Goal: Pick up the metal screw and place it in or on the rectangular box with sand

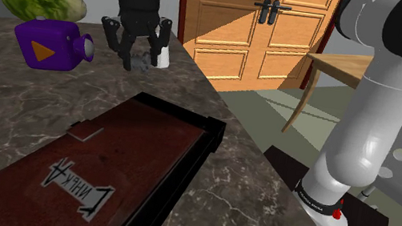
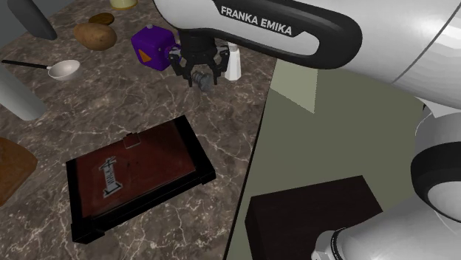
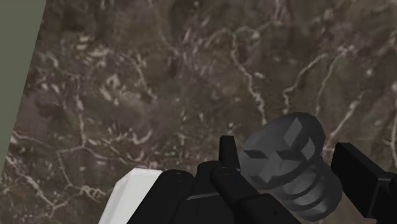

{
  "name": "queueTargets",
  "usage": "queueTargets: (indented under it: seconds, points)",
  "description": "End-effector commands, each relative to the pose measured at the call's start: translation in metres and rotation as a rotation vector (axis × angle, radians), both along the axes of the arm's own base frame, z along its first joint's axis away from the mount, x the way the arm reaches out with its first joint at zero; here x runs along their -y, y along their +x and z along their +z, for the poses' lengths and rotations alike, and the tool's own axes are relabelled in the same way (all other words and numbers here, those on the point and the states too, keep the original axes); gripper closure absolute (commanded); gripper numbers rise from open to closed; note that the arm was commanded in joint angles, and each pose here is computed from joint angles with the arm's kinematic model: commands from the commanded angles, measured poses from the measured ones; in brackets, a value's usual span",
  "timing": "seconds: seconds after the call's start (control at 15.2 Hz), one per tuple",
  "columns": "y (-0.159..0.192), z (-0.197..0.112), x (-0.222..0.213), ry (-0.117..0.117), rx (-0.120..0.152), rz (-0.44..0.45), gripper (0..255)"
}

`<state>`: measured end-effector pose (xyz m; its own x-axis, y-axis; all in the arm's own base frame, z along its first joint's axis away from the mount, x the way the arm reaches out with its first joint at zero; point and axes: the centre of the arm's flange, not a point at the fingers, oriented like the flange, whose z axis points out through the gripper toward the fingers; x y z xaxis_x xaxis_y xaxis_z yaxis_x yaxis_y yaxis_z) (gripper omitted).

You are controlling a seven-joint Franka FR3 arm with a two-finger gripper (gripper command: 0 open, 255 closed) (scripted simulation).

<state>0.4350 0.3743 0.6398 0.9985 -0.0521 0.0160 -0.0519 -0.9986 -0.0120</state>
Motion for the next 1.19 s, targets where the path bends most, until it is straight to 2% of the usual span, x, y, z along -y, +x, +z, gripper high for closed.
queueTargets:
  seconds: [0.0,1.12]
  points:
    - [0.0,0.01,0.0,0.0,0.0,0.0,255]
    - [0.0,0.098,0.0,0.0,0.0,0.0,255]
